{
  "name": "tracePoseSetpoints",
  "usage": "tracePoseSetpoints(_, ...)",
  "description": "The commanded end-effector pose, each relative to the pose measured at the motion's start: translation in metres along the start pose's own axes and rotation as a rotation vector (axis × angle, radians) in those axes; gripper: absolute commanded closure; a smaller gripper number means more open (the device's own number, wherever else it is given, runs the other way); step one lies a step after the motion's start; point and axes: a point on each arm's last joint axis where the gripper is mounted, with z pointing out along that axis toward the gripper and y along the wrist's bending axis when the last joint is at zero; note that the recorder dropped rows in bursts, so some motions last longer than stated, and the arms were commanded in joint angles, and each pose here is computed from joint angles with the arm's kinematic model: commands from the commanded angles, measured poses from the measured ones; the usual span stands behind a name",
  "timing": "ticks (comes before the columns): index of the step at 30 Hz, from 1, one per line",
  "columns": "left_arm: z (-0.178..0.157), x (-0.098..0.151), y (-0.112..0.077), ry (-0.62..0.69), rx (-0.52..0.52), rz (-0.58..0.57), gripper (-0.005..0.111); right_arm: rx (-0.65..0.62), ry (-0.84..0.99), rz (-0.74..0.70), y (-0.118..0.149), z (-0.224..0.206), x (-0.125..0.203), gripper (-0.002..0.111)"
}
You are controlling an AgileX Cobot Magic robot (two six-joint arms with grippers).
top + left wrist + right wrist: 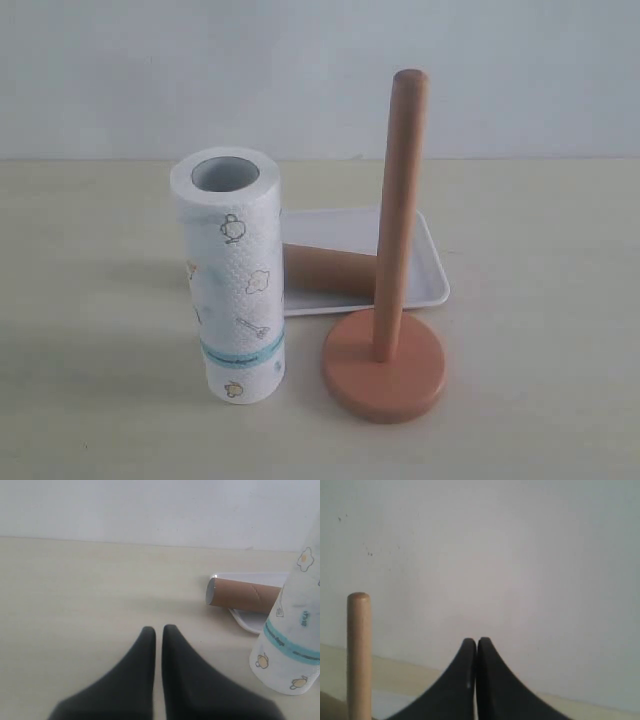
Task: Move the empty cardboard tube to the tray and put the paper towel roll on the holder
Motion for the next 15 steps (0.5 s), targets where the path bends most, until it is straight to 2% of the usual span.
tracePoseSetpoints(1, 0.000, 0.001, 0.000, 0.000, -0.002, -0.003, 0.103, 0.098, -0.133, 0.030, -0.009, -0.002, -0.005, 0.108)
tracePoseSetpoints(5, 0.000, 0.001, 0.000, 0.000, -0.002, -0.003, 0.103, 0.231, -0.091, 0.098, -0.021, -0.003, 0.003, 0.108)
tracePoseSetpoints(15, 0.000, 0.001, 0.000, 0.000, -0.002, -0.003, 0.103, 0.277, 0.192, 0.068, -0.024, -0.005, 0.028, 0.108)
